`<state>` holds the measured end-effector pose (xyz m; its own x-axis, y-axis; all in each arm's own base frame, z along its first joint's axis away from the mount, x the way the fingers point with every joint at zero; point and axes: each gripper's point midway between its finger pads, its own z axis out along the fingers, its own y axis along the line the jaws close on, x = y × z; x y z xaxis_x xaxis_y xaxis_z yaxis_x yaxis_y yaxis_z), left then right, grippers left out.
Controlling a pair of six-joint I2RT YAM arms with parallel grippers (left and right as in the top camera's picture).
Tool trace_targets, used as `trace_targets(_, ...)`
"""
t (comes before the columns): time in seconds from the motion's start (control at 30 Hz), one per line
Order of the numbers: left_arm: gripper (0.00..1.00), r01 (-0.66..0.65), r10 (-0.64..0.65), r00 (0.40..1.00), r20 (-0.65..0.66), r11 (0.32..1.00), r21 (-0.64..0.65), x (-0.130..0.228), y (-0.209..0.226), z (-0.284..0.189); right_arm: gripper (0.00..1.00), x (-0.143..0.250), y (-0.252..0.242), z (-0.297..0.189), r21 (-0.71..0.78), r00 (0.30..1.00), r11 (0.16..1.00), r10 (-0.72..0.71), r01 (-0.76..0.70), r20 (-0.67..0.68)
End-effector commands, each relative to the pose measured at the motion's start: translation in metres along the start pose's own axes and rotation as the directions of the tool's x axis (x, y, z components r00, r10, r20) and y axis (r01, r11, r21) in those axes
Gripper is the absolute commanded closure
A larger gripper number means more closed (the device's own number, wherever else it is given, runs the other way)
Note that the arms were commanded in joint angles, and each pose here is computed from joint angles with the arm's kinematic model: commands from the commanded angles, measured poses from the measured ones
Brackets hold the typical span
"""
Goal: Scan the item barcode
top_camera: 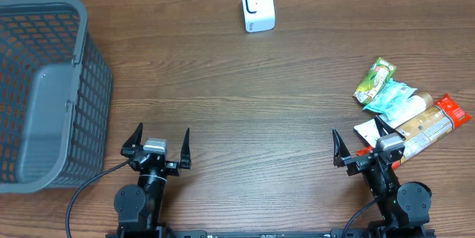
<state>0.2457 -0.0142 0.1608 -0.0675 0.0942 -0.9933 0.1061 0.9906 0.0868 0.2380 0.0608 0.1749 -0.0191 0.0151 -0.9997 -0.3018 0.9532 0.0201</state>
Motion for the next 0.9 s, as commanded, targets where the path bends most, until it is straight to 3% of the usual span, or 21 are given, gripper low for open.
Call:
trace_targets(0.0,0.01,-0.061,0.061,0.998,0.01,0.998,-0.002,0.0025,-0.0008,-0.0001,0.0,0.0017,-0.0006,0.0001,0.005,1.0,1.0,-0.002,0.002,0.005)
trace_targets(0.87,0.0,-0.036,0.036,0.999,0.012,0.999,0.002,0.0019,-0.0018,0.0,0.0,0.0017,-0.0006,0.0001,0.005,1.0,1.0,-0.002,0.002,0.005)
